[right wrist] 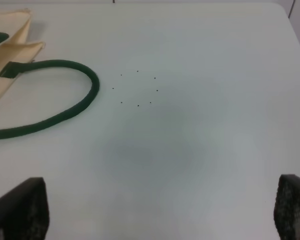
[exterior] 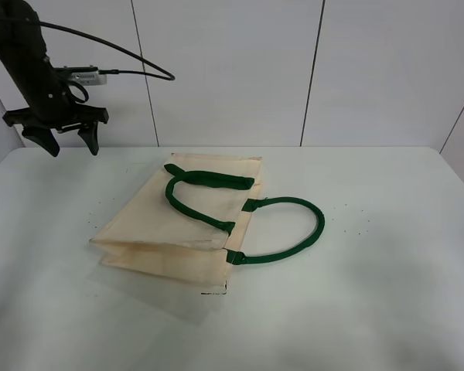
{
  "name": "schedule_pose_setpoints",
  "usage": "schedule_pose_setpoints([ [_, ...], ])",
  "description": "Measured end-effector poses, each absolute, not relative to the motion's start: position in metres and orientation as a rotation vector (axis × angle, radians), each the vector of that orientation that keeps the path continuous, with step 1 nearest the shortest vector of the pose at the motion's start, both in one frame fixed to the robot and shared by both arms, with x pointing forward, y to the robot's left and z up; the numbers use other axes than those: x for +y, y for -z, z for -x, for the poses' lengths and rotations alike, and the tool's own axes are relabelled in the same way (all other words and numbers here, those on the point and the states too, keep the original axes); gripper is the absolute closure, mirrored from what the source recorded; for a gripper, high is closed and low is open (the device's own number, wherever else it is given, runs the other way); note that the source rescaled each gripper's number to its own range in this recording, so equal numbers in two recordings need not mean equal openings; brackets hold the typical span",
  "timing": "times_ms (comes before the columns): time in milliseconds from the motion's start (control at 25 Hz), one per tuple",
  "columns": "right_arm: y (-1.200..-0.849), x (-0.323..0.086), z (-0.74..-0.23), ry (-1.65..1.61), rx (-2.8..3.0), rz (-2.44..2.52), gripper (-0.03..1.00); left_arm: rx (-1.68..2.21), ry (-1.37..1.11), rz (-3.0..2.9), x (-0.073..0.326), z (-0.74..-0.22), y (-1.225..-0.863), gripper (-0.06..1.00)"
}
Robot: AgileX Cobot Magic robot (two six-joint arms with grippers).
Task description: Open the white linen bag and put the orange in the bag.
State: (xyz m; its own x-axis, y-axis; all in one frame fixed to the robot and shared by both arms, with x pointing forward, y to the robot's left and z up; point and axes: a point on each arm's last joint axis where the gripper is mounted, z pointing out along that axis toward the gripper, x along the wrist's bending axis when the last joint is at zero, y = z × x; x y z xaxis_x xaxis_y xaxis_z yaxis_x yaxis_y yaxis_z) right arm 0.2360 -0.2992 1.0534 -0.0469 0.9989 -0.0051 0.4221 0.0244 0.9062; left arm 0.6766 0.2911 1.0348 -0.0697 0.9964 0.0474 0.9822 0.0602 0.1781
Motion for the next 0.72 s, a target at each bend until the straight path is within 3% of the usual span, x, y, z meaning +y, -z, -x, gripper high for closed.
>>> schedule_pose_setpoints([
  [360,-1.053,-0.299,-0.236,-0.992,1.566,-1.490,-0.03,2.248,-0.194,-2.122,0.294,-0.588,-1.062,0.13],
  [720,-1.053,-0.299,-0.236,-0.992,1.566,-1.490,-0.03,2.228,-0.248,-2.065,0.298,-0.448,-1.070,0.13],
])
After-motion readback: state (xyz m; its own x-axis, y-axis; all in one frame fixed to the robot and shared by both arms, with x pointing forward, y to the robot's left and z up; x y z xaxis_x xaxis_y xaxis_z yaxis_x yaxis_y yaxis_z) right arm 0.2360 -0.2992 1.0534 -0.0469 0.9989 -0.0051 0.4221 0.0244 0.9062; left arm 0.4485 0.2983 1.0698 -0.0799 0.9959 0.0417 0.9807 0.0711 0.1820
